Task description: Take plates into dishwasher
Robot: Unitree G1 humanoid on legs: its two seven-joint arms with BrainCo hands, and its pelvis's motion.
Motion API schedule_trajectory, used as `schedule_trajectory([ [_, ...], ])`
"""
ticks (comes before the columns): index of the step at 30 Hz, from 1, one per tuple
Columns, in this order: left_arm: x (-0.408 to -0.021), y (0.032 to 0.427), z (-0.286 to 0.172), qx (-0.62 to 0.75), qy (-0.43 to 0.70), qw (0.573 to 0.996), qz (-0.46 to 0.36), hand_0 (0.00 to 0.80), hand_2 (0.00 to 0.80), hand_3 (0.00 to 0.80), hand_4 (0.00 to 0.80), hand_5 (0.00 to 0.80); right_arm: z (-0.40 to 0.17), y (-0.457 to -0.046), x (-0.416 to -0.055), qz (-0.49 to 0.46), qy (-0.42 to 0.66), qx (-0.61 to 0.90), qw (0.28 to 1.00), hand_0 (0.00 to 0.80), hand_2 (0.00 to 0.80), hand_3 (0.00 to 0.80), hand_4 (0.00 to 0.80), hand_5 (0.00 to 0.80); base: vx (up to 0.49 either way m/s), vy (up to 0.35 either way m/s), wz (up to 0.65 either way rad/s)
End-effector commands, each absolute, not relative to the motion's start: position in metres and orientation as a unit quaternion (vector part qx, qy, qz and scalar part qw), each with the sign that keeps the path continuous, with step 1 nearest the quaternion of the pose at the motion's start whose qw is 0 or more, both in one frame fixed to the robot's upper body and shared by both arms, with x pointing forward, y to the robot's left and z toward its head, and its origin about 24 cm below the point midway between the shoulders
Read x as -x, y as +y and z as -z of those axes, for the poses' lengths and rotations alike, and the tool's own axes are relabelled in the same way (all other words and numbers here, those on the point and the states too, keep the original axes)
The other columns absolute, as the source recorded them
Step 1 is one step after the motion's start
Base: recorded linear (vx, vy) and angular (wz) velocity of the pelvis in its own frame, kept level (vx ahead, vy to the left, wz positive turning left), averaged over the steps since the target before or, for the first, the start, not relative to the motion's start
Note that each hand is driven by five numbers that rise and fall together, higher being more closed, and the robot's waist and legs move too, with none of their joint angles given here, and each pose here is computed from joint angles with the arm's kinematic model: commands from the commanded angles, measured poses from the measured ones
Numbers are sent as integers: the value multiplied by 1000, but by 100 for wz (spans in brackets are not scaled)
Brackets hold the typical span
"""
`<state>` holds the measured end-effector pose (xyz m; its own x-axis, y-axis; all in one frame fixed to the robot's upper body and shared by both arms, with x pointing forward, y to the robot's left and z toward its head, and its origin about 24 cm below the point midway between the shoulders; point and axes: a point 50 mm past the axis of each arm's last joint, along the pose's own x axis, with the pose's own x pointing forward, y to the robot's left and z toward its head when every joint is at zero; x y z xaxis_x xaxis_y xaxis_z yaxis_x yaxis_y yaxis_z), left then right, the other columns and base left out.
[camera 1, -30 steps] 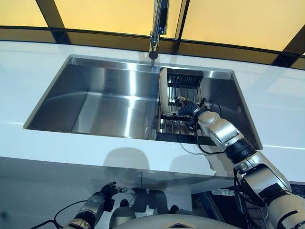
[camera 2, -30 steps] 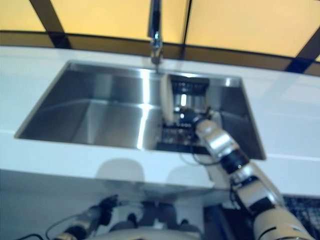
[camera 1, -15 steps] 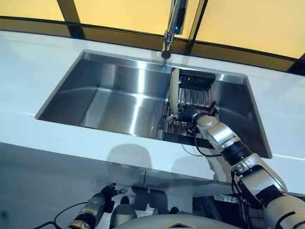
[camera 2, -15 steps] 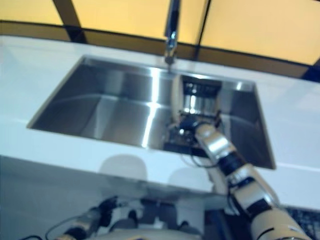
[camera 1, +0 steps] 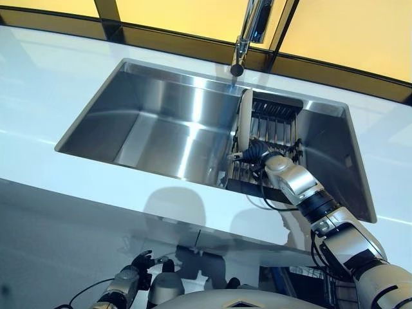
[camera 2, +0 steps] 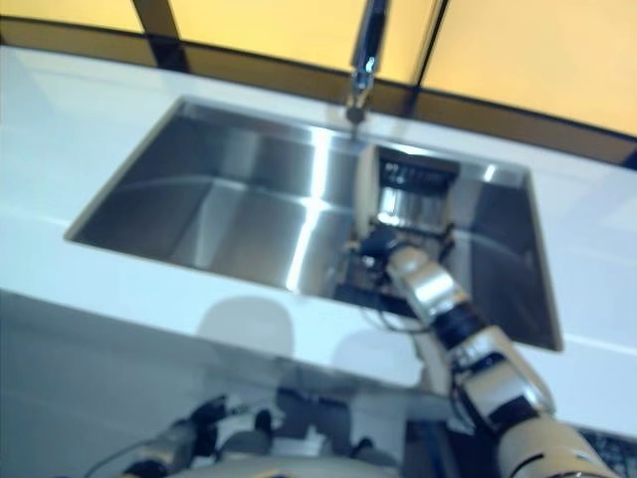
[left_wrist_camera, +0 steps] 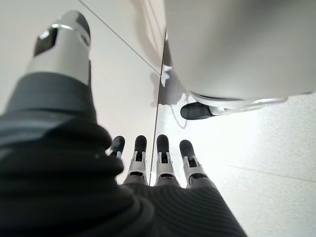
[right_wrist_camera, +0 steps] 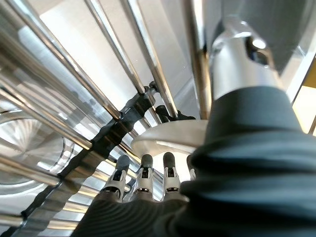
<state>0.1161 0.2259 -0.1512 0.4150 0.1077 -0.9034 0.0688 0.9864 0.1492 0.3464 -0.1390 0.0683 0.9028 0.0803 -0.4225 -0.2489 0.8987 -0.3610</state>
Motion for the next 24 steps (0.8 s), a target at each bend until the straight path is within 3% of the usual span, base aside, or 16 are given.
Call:
schedule_trajectory([
  [1, -117, 216, 153, -75, 537, 840, -3, 0, 0, 0, 0, 0, -112, -146, -370, -38, 143, 199, 969, 0, 0, 0, 0, 0, 13, 12, 4],
  [7, -115, 219, 153, -74, 537, 841, -7, 0, 0, 0, 0, 0, -130, -151, -375, -9, 128, 184, 974, 0, 0, 0, 0, 0, 2, 2, 1],
  [8, -115, 218, 153, -75, 536, 841, -7, 0, 0, 0, 0, 0, -134, -153, -376, -3, 124, 184, 975, 63, 63, 63, 63, 63, 0, 0, 0],
  [10, -115, 218, 153, -77, 536, 841, -4, 0, 0, 0, 0, 0, -141, -155, -378, 5, 118, 185, 976, 427, 427, 427, 427, 427, 0, 0, 0],
  [11, -114, 217, 154, -78, 538, 840, -2, 0, 0, 0, 0, 0, -148, -156, -379, 13, 112, 187, 976, 781, 781, 781, 781, 781, 0, 0, 0],
  [24, -116, 217, 154, -89, 542, 835, 6, 0, 0, 0, 0, 0, -198, -175, -390, 89, 76, 203, 972, 800, 800, 800, 800, 800, 0, 0, 0],
])
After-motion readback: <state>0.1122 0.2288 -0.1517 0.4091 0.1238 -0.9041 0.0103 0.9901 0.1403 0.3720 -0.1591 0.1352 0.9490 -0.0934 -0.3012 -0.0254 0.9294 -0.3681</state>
